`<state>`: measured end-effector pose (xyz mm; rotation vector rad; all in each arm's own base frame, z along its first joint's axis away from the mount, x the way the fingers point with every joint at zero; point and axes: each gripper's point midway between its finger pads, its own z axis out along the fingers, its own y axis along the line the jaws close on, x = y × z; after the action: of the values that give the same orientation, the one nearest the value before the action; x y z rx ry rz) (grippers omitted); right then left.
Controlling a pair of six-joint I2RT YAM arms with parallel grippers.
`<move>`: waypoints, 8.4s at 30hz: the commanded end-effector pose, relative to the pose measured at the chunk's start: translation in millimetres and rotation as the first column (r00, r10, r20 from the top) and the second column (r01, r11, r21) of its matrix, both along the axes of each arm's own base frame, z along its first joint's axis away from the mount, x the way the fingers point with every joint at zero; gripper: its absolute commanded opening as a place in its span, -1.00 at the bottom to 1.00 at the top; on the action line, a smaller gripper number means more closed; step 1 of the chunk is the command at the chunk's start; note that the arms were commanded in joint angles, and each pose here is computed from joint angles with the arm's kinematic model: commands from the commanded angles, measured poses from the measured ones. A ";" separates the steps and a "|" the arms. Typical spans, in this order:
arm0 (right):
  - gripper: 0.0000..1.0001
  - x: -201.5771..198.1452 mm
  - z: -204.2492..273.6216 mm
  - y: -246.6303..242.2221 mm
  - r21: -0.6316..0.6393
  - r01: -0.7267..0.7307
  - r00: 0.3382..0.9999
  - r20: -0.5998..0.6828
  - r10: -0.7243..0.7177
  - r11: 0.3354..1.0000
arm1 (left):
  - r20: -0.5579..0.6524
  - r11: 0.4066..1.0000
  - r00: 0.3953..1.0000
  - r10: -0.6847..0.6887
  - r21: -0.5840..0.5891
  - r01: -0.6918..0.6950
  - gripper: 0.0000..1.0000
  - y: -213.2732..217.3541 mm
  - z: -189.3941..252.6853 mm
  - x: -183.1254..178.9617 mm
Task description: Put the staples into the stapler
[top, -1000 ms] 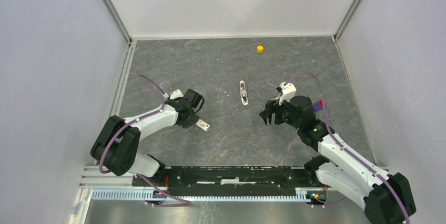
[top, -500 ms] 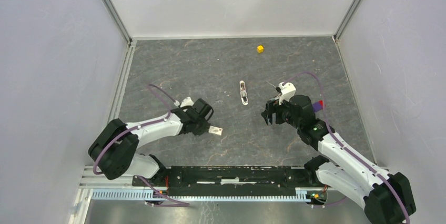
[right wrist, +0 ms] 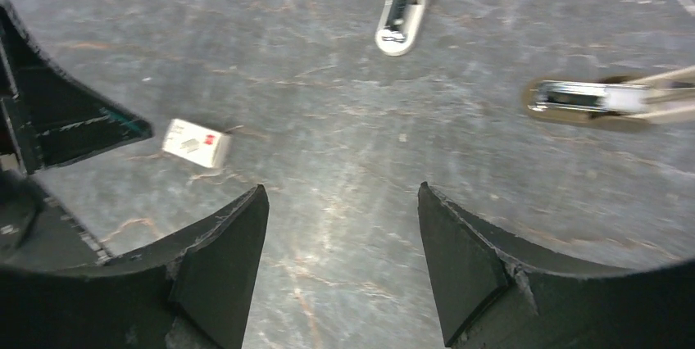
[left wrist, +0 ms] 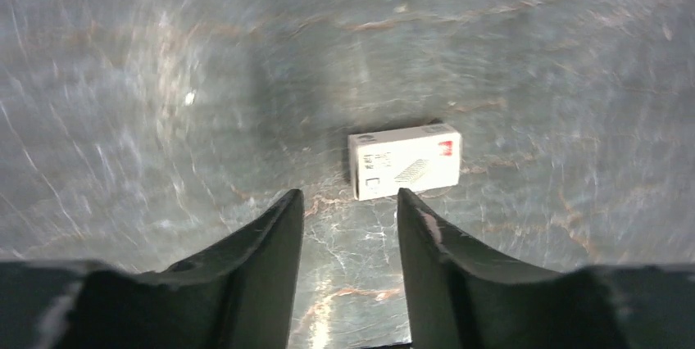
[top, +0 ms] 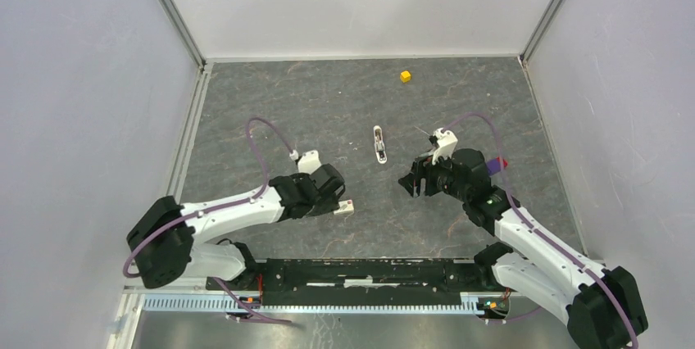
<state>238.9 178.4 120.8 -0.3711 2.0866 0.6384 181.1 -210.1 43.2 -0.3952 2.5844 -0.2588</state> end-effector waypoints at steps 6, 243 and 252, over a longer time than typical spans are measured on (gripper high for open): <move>0.43 -22.0 4.1 49.5 0.274 -0.164 0.978 -0.080 0.192 0.948 | 0.367 0.736 0.649 -0.667 0.186 0.651 0.43 -47.2 79.6 24.2; -0.31 -11.9 -75.5 97.9 0.419 -0.116 0.893 -0.353 0.279 0.901 | 0.134 -0.101 -0.179 -0.975 0.454 0.886 0.27 -89.3 5.3 27.5; -0.35 -13.1 -77.2 101.3 0.449 -0.118 0.883 -0.360 0.300 0.886 | 0.117 -0.125 -0.194 -0.974 0.439 0.890 0.20 -90.4 1.9 26.8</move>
<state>215.9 271.4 28.5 -0.2057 2.3254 1.3260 202.8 -288.0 33.4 1.7192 1.8352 -0.4611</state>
